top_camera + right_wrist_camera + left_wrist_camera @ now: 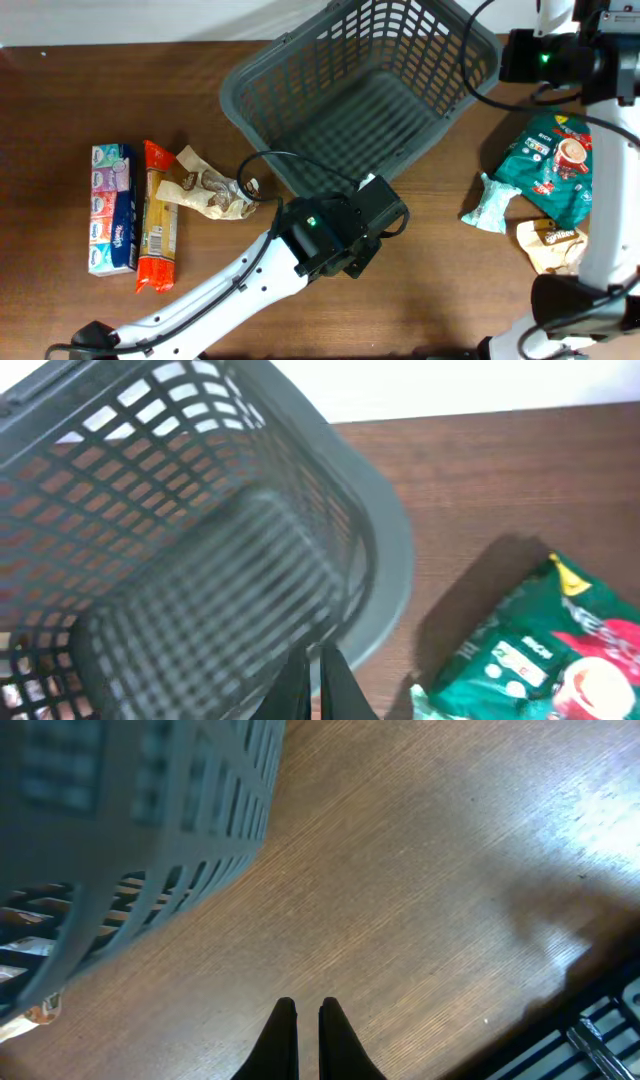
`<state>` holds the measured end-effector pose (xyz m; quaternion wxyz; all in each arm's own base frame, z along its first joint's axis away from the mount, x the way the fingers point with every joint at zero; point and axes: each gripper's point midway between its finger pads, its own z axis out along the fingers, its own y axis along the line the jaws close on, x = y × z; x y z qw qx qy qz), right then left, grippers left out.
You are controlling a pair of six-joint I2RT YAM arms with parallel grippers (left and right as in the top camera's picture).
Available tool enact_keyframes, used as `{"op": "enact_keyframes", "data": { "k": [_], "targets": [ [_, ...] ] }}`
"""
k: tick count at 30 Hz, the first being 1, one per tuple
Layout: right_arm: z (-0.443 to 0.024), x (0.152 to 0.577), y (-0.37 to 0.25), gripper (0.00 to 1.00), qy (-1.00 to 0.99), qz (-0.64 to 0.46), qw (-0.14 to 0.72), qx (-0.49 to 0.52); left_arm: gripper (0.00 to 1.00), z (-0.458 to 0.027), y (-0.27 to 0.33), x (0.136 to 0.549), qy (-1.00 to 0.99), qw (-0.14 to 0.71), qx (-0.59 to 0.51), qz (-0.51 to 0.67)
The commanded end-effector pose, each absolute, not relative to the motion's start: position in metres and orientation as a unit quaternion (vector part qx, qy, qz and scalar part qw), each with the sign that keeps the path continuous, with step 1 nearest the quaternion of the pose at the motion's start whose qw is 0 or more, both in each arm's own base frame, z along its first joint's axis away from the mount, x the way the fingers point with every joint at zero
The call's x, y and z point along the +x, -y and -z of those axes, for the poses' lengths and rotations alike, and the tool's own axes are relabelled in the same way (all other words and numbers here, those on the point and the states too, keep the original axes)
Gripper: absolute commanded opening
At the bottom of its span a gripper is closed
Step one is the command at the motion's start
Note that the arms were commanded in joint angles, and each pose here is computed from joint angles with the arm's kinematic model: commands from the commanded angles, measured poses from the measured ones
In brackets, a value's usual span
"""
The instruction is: Pack container
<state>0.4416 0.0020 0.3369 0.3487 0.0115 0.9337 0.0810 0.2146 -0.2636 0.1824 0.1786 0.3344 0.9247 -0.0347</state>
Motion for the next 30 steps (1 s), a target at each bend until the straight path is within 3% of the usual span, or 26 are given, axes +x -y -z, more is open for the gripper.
{"op": "enact_keyframes", "data": {
  "k": [1,7,21,30],
  "targets": [
    [-0.316,0.450,-0.018,0.03,-0.942,-0.106,0.318,-0.008,0.02,-0.181,0.264,0.218,-0.923,0.181,0.339,0.026],
    [-0.280,0.450,-0.040,0.04,-0.958,-0.111,0.261,-0.040,0.02,-0.181,0.263,0.218,-0.923,0.180,0.339,0.025],
    [-0.262,0.416,-0.032,0.04,-0.978,-0.089,0.185,-0.032,0.02,-0.185,0.247,0.234,-0.921,0.211,0.326,-0.032],
    [-0.253,0.391,-0.032,0.04,-0.987,-0.091,0.131,-0.027,0.02,-0.188,0.204,0.271,-0.929,0.219,0.286,-0.084]
  ]
}}
